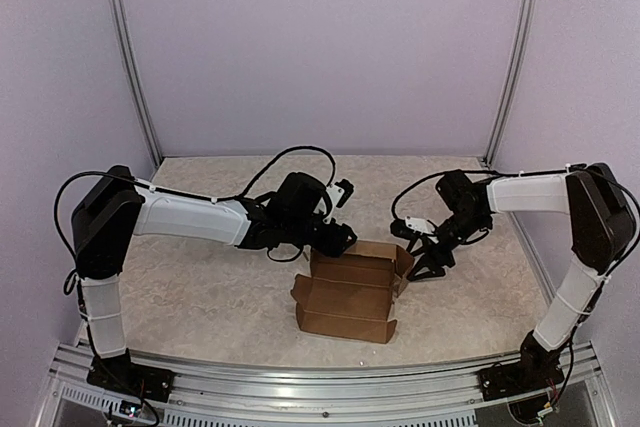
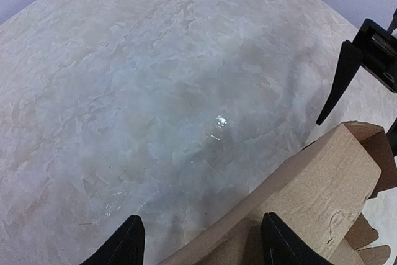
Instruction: Fold the paper box
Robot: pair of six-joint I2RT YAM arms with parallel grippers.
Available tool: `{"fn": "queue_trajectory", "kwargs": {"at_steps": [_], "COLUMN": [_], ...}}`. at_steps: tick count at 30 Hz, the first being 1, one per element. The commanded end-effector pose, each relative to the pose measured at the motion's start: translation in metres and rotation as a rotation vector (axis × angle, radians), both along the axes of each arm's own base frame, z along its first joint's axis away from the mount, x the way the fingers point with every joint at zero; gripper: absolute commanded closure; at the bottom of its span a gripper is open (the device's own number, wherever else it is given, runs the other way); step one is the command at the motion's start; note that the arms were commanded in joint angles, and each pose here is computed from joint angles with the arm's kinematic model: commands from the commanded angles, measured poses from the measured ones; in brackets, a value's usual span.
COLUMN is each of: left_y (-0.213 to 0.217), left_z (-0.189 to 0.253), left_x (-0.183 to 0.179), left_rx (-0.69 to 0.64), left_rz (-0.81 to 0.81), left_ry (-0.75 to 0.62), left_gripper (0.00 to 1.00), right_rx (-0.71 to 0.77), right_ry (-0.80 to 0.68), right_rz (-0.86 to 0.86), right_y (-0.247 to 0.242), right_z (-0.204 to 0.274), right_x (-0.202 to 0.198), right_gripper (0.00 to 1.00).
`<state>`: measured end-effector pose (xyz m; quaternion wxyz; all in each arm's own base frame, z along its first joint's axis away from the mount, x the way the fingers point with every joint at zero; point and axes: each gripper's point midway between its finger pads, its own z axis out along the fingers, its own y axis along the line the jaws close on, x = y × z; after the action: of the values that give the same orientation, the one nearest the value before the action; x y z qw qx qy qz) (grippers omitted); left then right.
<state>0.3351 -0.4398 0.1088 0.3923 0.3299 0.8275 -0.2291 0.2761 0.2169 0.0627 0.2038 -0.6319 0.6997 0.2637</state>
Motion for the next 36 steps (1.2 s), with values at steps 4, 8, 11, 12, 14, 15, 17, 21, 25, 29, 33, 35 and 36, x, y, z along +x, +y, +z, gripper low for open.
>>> {"fn": "queue_trajectory", "kwargs": {"at_steps": [4, 8, 11, 12, 14, 15, 17, 21, 25, 29, 33, 35, 36], "left_y": [0.014, 0.013, 0.012, 0.012, 0.011, 0.01, 0.008, 0.008, 0.009, 0.01, 0.004, 0.001, 0.001], "left_z": [-0.033, -0.033, -0.032, -0.032, -0.031, -0.031, -0.03, -0.033, -0.034, -0.031, -0.017, -0.007, -0.006], "left_x": [-0.012, -0.012, -0.012, -0.012, -0.013, -0.014, -0.015, -0.015, -0.013, -0.012, -0.016, -0.016, -0.016], "left_rx": [0.09, 0.085, 0.079, 0.078, 0.071, 0.065, 0.062, 0.068, 0.071, 0.063, 0.028, -0.002, -0.008], "left_rz": [0.01, 0.01, 0.011, 0.013, 0.013, 0.011, 0.008, 0.013, 0.023, 0.014, -0.064, -0.119, -0.15], "left_ry": [0.066, 0.067, 0.067, 0.07, 0.076, 0.079, 0.082, 0.086, 0.089, 0.09, 0.07, 0.087, 0.106], "left_gripper": [0.37, 0.37, 0.37, 0.37, 0.37, 0.37, 0.37, 0.37, 0.37, 0.37, 0.35, 0.34, 0.34], "right_rx": [0.094, 0.127, 0.133, 0.135, 0.148, 0.153, 0.161, 0.162, 0.156, 0.156, 0.155, 0.15, 0.146], "right_ry": [-0.058, -0.077, -0.087, -0.088, -0.091, -0.095, -0.108, -0.131, -0.121, -0.127, -0.167, -0.178, -0.179], "right_rz": [-0.109, -0.149, -0.174, -0.186, -0.206, -0.217, -0.231, -0.247, -0.228, -0.211, -0.216, -0.215, -0.213], "right_y": [0.024, 0.033, 0.036, 0.038, 0.042, 0.045, 0.049, 0.057, 0.061, 0.058, 0.057, 0.056, 0.057], "right_z": [0.018, 0.027, 0.029, 0.03, 0.032, 0.032, 0.032, 0.027, 0.019, 0.026, 0.033, 0.033, 0.032], "right_x": [0.018, 0.027, 0.031, 0.032, 0.032, 0.032, 0.034, 0.038, 0.035, 0.029, 0.032, 0.035, 0.036], "right_gripper": [0.36, 0.4, 0.42, 0.42, 0.42, 0.43, 0.43, 0.49, 0.48, 0.46, 0.48, 0.49, 0.5]}}
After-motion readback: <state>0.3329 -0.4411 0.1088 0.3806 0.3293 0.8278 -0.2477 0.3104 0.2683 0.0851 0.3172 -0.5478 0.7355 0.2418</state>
